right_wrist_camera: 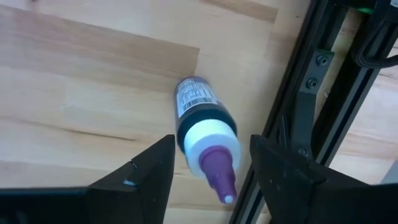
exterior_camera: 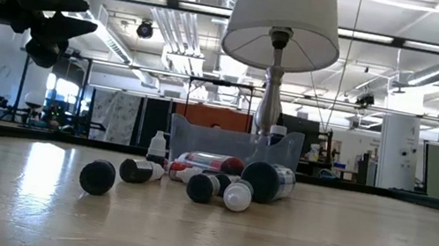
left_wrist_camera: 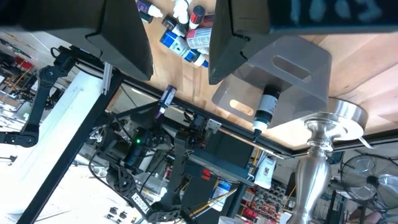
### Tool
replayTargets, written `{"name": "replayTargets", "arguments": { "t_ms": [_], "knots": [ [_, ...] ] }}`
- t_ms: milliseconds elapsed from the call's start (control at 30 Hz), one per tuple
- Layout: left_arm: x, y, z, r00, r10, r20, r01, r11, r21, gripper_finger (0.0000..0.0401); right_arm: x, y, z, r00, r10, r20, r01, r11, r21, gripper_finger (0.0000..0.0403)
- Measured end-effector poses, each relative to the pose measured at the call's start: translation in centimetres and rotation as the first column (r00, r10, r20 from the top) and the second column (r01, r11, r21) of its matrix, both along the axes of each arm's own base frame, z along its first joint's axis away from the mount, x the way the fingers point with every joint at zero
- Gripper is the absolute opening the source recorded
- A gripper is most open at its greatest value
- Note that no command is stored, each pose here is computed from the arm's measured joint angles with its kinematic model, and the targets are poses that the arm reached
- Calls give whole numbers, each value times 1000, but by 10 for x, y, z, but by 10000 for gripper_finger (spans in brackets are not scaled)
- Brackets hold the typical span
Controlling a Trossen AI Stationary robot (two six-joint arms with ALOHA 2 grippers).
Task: Pick & Place food coloring
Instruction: Put the big purple food coloring bottle into the black bin
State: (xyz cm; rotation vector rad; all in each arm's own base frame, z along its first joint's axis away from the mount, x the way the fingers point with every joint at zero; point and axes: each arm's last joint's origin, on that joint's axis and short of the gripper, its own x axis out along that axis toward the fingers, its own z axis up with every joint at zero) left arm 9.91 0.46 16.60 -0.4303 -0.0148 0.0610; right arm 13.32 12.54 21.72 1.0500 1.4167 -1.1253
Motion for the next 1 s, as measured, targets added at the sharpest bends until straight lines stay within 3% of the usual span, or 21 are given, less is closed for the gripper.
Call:
{"name": "replayTargets", "arguments": {
  "t_ms": [367, 767, 900, 1000],
  "knots": [
    [0, 0, 0, 1000, 0, 0, 0, 1000, 0, 135, -1, -1, -2, 1000, 23, 7, -23, 1000, -2, 196],
    [0, 0, 0, 1000, 0, -1, 0, 1000, 0, 135, -2, -2, 0, 998, 60, 24, -61, 998, 13, 107],
    [0, 0, 0, 1000, 0, 0, 0, 1000, 0, 135, -3, -4, 7, 996, 66, 59, -67, 998, 14, 107],
    [0, 0, 0, 1000, 0, 0, 0, 1000, 0, 135, 3, -7, 24, 985, 64, 161, -61, 998, -25, 109]
  ]
}}
